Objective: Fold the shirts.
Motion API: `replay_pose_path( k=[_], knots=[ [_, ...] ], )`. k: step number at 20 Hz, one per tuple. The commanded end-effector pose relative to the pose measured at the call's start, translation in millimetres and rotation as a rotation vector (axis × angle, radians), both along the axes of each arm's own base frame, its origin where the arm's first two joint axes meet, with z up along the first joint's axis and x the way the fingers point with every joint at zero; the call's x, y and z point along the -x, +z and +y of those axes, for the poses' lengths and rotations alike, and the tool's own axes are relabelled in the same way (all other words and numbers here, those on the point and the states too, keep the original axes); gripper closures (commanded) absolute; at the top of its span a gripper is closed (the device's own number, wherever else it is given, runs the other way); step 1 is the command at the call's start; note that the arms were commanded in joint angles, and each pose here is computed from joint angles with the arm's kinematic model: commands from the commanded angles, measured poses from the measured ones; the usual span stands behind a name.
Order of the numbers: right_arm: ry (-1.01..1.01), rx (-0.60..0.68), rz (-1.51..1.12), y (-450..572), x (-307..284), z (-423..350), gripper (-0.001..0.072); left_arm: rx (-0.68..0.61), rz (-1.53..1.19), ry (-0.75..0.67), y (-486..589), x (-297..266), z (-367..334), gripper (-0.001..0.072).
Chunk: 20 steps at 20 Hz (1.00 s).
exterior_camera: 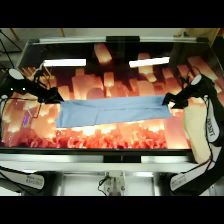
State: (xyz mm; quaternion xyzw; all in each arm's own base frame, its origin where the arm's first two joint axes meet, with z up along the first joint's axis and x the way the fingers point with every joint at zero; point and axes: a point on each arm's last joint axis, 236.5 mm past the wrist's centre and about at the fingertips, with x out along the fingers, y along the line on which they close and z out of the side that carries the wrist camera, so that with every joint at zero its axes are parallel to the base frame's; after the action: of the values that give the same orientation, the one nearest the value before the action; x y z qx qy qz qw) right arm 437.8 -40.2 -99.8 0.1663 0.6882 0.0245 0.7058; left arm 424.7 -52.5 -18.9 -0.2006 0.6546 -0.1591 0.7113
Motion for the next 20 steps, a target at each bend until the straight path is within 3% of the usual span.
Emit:
replay_pose_path(
  k=[1,2,4,5,6,7,8,14,20],
  knots=[
    [-0.024,-0.084,0.041,-14.1,2.6,15.9,0.004,0.018,-0.047,-0.023,19.5,-0.9,-15.4,0.0353],
    [-0.03,-0.121,0.059,-16.9,4.6,23.7,0.0081,0.022,-0.049,-0.036,20.3,-0.2,-22.2,0.0368],
    [-0.018,-0.24,0.06,-11.1,3.8,48.7,0.0546,0.033,-0.059,-0.065,21.9,0.0,-40.0,0.0379],
    [0.002,-0.286,0.041,-1.6,2.1,58.5,0.0595,0.045,-0.075,-0.076,23.8,-2.5,-51.5,0.0381],
    [0.035,-0.329,0.007,14.1,0.4,67.8,0.0595,0.058,-0.102,-0.08,26.3,-7.5,-64.1,0.0398],
    [0.055,-0.355,-0.025,32.2,-0.7,73.9,0.0595,0.088,-0.137,-0.079,31.0,-14.7,-82.1,0.0551],
    [0.071,-0.373,-0.066,56.0,-1.5,79.2,0.0612,0.129,-0.171,-0.077,36.7,-21.3,-104.2,0.0656],
    [0.141,-0.353,-0.249,204.0,44.0,96.6,0.0636,0.355,-0.184,-0.157,24.4,-0.7,-280.4,0.0675],
    [0.157,-0.401,-0.431,304.0,92.7,126.5,0.0636,0.352,-0.133,-0.208,-24.4,54.8,-382.1,0.0676]
  ],
)
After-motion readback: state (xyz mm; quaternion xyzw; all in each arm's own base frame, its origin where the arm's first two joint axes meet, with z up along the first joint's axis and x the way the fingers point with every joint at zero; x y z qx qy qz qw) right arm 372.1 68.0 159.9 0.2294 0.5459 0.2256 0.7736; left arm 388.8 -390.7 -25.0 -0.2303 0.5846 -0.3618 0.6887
